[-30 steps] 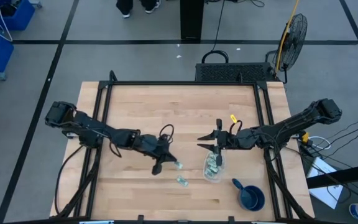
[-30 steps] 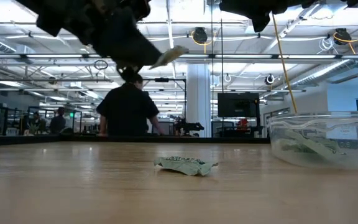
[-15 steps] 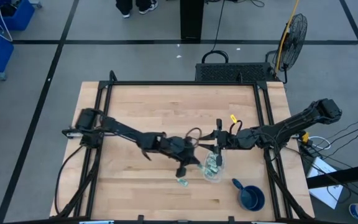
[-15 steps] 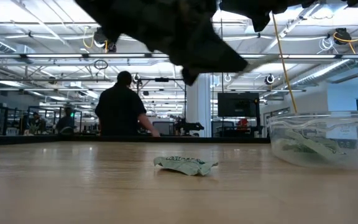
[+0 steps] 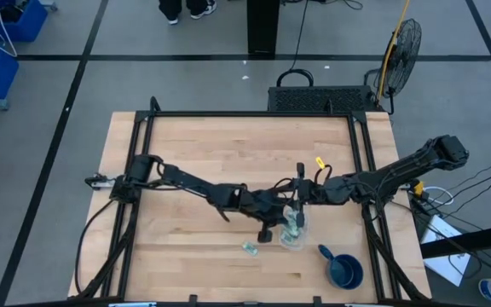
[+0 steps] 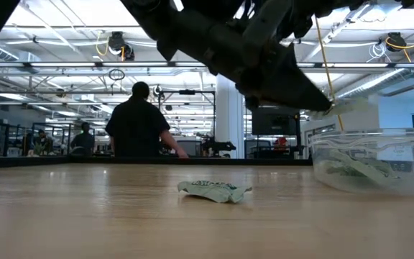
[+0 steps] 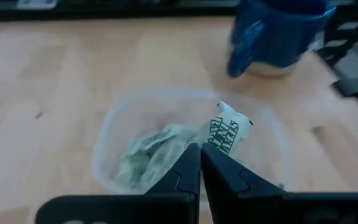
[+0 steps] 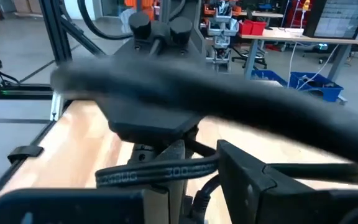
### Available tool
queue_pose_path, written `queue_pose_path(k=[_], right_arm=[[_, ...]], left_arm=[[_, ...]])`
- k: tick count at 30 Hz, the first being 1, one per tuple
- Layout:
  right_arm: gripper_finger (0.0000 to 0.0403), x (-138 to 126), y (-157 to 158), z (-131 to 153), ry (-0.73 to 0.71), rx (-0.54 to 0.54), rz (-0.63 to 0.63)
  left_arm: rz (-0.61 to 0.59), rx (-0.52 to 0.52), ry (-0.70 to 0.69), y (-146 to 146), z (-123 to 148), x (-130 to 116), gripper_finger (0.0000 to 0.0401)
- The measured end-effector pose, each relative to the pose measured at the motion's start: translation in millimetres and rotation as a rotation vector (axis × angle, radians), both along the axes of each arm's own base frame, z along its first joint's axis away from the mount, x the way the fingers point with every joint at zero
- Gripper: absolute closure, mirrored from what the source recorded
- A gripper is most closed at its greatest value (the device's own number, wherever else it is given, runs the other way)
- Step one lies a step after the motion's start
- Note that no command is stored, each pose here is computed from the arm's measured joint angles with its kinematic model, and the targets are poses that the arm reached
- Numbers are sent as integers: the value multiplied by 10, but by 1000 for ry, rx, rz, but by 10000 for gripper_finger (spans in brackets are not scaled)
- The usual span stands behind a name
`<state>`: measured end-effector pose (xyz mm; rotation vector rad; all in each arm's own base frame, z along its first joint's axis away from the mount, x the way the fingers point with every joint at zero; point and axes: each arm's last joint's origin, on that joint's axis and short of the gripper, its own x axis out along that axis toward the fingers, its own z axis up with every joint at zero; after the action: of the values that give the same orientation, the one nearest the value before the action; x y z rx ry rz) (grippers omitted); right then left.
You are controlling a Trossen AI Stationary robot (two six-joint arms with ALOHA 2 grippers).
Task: Pick and place Stevia / Truvia into bins
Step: Put the stevia packet into the transparent container
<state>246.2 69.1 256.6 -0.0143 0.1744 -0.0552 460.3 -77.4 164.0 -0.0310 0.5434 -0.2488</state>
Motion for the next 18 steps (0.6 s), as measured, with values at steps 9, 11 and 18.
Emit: queue_pose_path(k=[9,11,18], right_arm=[[314,0,0,-1,1,0,1],[314,1,1,2,-2,1,1],[314,1,2,2,-3,1,4]], left_arm=[[-3,52,7,-16,-18,-11,370],[-5,55,4,-19,-16,-11,353],[-24,53,15,-79,-9,-32,266]])
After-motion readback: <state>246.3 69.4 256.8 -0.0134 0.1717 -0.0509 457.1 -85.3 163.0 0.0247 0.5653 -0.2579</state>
